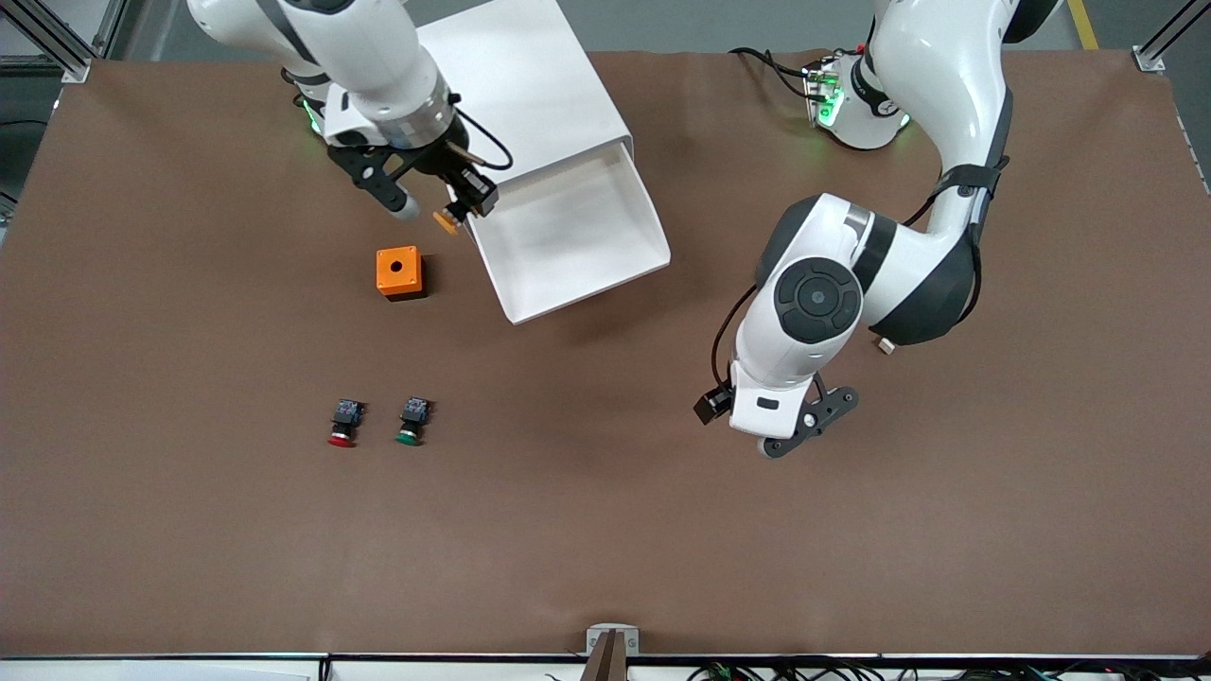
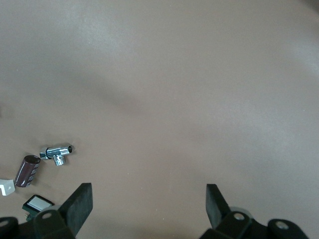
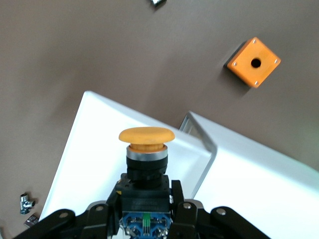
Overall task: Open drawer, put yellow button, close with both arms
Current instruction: 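Carry the yellow button with the right gripper over the open drawer, then lower the yellow button into the drawer and open the right gripper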
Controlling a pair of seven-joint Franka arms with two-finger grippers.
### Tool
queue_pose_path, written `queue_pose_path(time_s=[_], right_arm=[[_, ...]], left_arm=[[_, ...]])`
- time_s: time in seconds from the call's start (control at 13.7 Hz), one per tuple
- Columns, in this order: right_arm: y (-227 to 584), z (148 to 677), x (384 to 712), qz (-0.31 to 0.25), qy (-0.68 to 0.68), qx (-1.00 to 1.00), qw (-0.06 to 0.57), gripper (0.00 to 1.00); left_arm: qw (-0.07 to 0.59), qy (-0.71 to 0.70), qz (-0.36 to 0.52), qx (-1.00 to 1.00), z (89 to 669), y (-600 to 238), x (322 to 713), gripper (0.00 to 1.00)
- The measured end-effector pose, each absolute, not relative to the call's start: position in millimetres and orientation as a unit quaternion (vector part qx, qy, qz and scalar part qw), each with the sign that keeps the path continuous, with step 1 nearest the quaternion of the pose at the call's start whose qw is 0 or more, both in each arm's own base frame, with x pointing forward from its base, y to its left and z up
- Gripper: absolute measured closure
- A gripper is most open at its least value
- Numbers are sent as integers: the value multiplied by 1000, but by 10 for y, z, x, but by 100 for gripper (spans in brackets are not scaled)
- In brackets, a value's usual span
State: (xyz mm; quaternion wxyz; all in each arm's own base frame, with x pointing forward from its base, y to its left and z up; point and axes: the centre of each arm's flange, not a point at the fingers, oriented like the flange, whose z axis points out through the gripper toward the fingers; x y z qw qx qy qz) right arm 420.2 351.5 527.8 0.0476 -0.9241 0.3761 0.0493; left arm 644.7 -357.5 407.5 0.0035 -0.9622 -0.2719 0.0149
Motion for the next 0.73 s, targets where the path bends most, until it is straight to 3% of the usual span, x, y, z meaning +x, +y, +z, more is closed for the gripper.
queue_pose_path(time_s=[0.73], right_arm=[[4478,4548,3866,22,432,-901,37,59]], left_arm=[[1,-272,12,-962,4042,-3576,6453,0]])
